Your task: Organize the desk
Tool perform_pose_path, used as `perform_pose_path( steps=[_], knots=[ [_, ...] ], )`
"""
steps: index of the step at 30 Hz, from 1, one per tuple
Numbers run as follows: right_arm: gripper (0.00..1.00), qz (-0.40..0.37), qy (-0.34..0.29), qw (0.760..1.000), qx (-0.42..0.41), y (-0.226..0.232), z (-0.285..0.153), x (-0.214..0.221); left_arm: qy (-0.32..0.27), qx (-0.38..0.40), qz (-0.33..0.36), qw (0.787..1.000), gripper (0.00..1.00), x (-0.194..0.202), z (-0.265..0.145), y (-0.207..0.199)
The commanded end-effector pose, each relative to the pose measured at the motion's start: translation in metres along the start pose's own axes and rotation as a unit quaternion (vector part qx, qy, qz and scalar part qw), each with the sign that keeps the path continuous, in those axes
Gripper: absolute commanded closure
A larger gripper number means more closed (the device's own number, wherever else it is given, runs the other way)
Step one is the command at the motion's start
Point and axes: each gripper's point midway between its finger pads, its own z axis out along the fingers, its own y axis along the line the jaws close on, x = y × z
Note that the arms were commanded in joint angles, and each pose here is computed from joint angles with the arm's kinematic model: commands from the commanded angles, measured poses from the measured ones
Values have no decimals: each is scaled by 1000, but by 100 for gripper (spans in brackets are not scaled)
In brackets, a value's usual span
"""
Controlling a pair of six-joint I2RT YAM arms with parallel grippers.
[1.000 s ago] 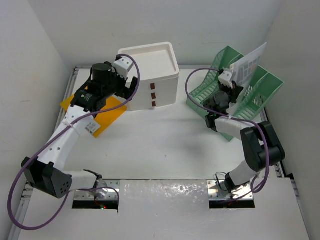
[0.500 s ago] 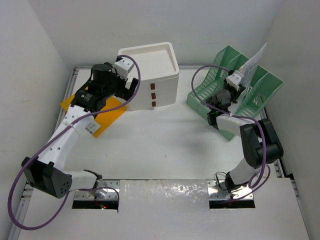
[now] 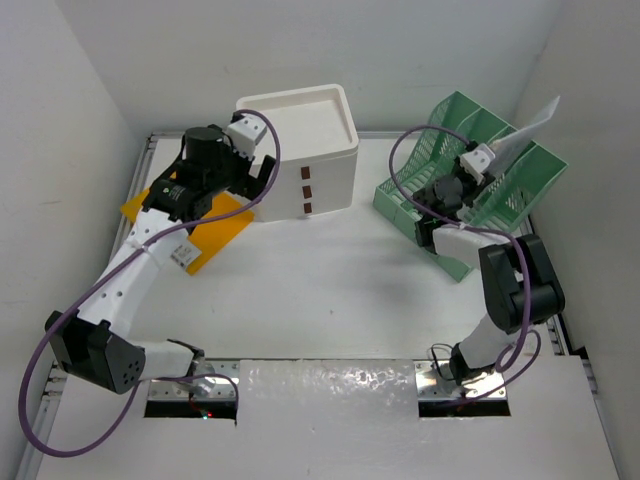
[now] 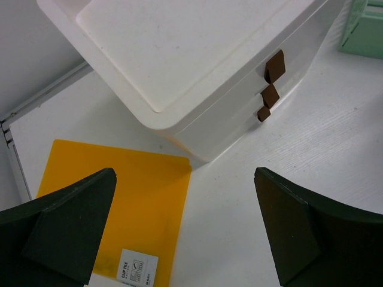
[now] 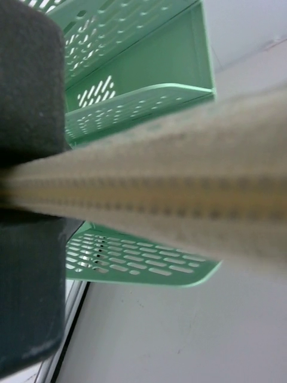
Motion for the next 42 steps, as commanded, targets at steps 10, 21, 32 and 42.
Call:
perform_pose_path(
  steps=[10,21,32,42],
  knots=[
    [44,137,-52,987,-63,-2,-14,-13,-1,8,9,1000,1,1,-7,4],
    [2,-62,-108,969,-213,28,-107,-92,86,1,-30,996,0,85,-49,68],
    [15,-43,7,831,-554,93,-216,-57,102,-135,-250,953,0,186,-31,198],
    [22,-73,44,750,-656,102,-292,-27,55,-287,-415,862,1,224,19,329]
  ],
)
